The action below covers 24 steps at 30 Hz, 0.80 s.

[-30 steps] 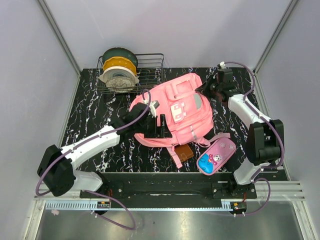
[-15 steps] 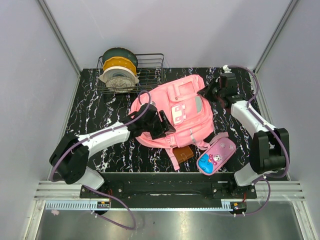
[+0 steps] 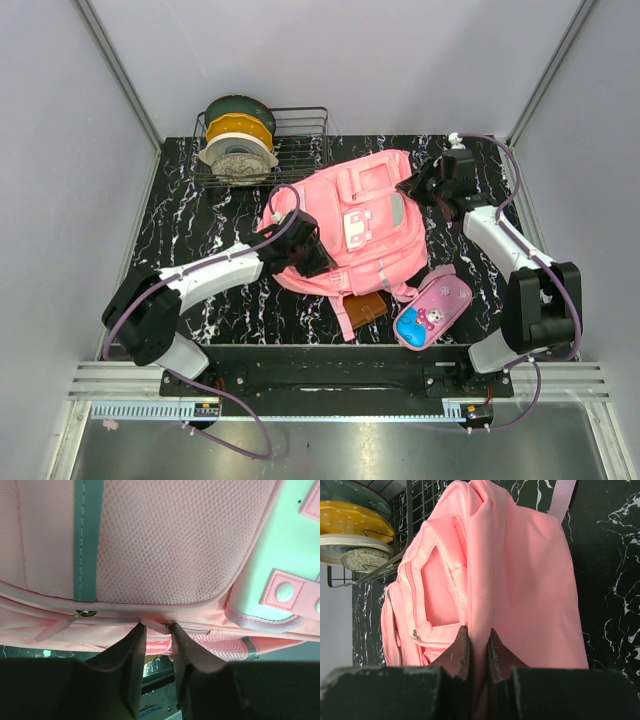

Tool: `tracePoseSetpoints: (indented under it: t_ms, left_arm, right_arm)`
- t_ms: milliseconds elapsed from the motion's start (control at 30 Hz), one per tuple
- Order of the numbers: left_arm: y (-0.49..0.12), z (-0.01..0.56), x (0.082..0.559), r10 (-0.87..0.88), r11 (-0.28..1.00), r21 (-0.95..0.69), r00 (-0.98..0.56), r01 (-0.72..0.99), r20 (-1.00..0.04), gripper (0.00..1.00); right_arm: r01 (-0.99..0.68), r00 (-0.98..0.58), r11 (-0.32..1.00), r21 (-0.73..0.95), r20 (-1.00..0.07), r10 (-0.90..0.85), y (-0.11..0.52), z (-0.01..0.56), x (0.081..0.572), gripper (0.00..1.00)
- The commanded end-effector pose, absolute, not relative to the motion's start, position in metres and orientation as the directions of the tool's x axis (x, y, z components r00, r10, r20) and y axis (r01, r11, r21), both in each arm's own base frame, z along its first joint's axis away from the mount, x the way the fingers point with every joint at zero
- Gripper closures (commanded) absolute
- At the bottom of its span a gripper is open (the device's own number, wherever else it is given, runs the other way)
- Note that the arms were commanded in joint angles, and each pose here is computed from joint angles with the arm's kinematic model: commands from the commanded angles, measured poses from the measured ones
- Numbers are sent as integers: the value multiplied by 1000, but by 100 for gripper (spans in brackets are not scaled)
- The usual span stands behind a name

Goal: Pack the student bag
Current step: Unzip the student bag at the center of the board.

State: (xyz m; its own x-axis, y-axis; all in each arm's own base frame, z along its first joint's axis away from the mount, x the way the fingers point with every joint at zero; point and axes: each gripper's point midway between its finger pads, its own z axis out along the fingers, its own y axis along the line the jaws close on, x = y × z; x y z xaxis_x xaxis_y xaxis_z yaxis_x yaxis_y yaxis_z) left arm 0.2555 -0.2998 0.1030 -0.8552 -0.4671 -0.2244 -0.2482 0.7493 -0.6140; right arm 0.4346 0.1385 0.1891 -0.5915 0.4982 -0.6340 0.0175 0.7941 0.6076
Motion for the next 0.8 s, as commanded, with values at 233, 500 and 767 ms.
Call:
tracePoseSetpoints:
  t_ms: [233,500,767]
  left_arm:
    - [-296,112,290,-515,735,-632,-808,-244,-286,79]
    - [-297,107,286,-489,735,-641,-827,-220,-277,100]
    - [-283,111,276,-463,742,-656,-813,-137,-353,100]
  right_arm:
    - [-205,-413,738,643,-741,530,149,289,433,100]
    - [-201,-413,740,642,-740,530,149,288,433,100]
    - [-173,-415,763,623,-748,518,145,287,442,100]
